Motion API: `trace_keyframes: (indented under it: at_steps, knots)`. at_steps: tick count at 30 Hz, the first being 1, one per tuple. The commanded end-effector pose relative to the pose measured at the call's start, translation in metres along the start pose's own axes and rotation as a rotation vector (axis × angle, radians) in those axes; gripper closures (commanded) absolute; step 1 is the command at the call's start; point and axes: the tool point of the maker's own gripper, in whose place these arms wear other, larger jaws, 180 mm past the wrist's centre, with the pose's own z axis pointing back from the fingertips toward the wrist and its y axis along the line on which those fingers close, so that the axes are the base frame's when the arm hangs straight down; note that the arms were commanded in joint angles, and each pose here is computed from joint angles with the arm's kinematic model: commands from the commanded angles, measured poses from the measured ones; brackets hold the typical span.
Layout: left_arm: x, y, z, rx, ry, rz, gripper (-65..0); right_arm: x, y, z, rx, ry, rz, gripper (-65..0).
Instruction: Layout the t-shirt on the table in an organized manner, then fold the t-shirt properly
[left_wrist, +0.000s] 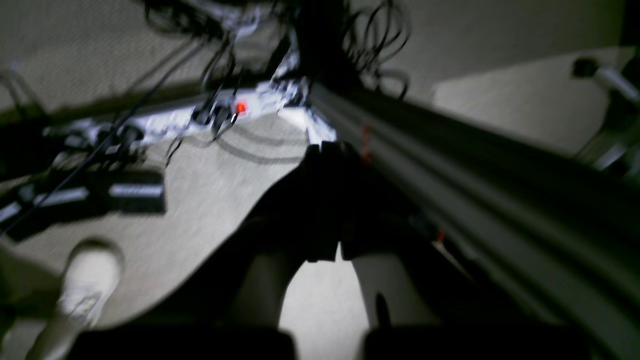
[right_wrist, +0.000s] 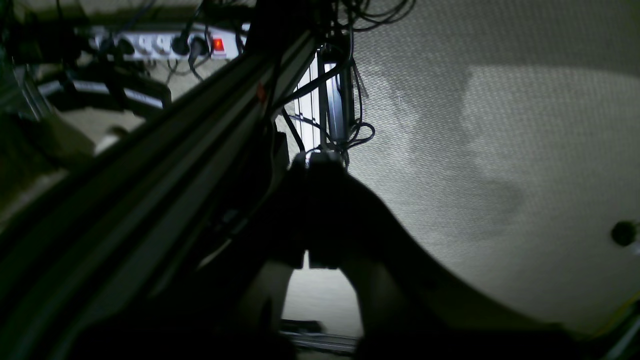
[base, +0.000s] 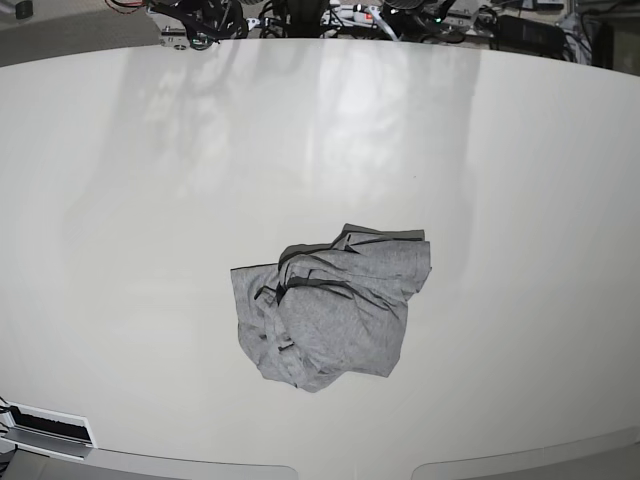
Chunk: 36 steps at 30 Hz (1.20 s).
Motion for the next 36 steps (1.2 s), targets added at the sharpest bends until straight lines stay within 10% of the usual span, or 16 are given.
trace_keyframes:
  at_steps: [1, 23, 36]
  knots:
    - [0.003, -0.003, 0.0, -0.01, -0.011, -0.003, 0.0, 0.024, 0.001, 0.004, 0.01, -0.041, 0.025, 0.0]
    - [-0.003, -0.002, 0.0, -0.009, 0.035, -0.009, 0.0, 0.029, 0.003, 0.005, 0.029, -0.057, 0.051, 0.0]
    - [-0.068, 0.051, 0.046, 0.049, 0.12, 0.036, 0.0, -0.069, -0.015, 0.019, 0.166, 0.035, 0.145, 0.0]
